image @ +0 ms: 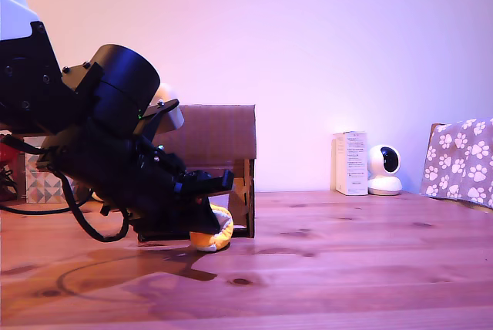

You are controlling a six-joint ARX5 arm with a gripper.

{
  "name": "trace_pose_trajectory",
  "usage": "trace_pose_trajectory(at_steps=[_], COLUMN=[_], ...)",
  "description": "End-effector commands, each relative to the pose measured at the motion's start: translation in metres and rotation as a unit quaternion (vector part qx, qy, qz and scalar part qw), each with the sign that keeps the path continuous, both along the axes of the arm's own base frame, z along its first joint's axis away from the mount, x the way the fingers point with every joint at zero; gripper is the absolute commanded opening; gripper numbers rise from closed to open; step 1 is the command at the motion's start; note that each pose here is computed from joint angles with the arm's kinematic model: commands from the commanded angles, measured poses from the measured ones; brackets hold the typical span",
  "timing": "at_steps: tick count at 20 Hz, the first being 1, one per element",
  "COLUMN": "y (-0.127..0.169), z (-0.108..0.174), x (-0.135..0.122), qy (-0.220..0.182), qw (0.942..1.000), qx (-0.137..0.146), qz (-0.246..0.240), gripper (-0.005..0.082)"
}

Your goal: Drop the footbag into the cardboard dice tower

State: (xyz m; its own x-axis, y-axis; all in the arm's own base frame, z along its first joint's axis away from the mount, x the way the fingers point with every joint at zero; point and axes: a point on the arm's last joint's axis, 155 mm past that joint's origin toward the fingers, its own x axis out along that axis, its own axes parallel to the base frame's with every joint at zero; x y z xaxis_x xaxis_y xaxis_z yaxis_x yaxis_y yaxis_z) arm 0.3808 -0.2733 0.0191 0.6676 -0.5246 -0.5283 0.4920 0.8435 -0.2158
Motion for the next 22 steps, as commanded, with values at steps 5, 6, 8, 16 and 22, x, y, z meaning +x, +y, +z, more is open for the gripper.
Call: trace_pose_trajectory(at_steps=[5,6,8,16,22], y=[-0.018,-0.020,-0.023,-0.026,0.006], z=[0.036,0.045,0.061,0.153,0.227], x=[-0.022,-0.025,-0.034,-0.059,-0.044], qy=[-0.004,-0.007,-0.012,-0.096,-0.190], qw=[0.9986,0.9983,0.9976,0.9892,0.9763], qx=[-0.019,-0.022,-0.025,-0.055,-0.085], qz=[-0.050,-0.054,-0.063,-0.096,-0.059], gripper=[0.0037,0.0037,0.0037,0.0037,0.0037])
